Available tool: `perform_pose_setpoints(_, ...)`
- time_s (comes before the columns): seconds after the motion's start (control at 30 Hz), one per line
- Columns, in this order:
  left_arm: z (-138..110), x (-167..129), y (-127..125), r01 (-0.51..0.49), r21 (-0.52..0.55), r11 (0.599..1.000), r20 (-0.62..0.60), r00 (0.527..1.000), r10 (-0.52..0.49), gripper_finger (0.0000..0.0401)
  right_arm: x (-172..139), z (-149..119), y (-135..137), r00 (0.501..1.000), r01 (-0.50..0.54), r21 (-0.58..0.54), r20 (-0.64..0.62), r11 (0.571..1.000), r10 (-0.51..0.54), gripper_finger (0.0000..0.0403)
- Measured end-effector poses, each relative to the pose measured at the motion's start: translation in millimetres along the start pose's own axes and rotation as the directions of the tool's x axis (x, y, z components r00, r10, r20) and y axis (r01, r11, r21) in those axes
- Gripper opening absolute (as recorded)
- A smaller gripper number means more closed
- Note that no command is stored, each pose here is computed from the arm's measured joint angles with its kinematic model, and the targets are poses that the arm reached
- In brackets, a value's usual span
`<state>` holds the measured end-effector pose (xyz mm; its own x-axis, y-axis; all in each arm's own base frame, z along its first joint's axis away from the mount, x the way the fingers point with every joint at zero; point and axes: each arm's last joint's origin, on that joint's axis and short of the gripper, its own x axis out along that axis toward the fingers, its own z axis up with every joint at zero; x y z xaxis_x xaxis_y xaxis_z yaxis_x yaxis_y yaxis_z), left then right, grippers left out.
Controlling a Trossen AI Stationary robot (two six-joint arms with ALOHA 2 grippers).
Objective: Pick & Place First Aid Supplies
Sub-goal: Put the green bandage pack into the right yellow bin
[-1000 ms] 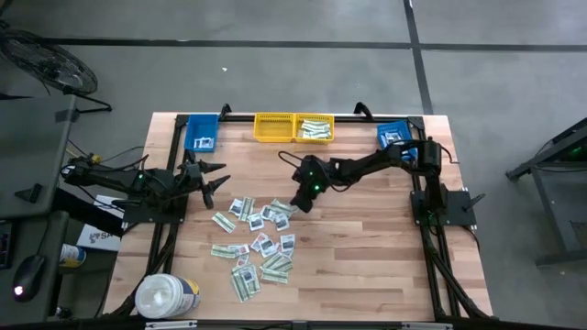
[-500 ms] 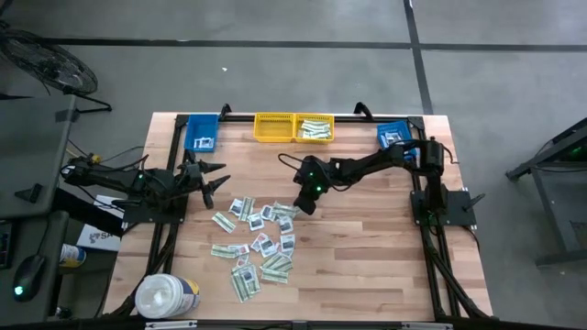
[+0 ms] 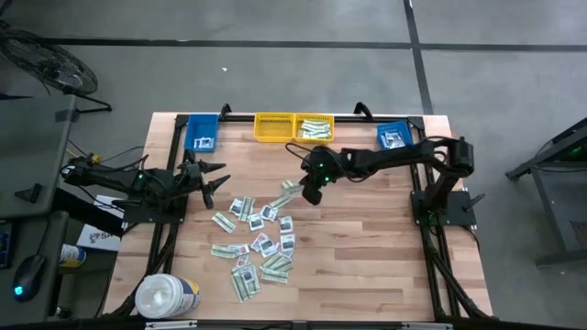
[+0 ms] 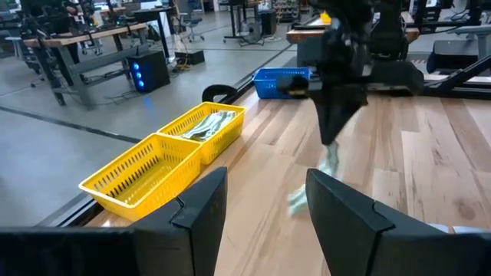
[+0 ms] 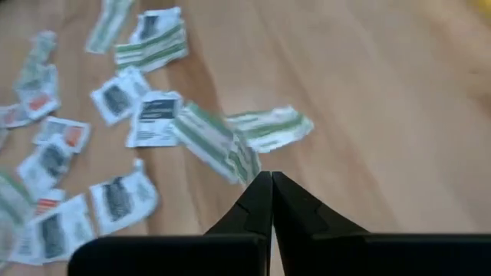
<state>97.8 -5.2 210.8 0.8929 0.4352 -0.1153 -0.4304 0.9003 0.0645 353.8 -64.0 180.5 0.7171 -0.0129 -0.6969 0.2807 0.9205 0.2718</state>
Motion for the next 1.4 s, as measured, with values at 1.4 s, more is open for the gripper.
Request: perform_pose_setpoints(1.4,0,0,0,-0.002,0.0,1.0,0.0,1.0,0.002,0.0177,-64,38,-145,0.851,0.492,-0.039,0.233,0.87,-0.471,0.0)
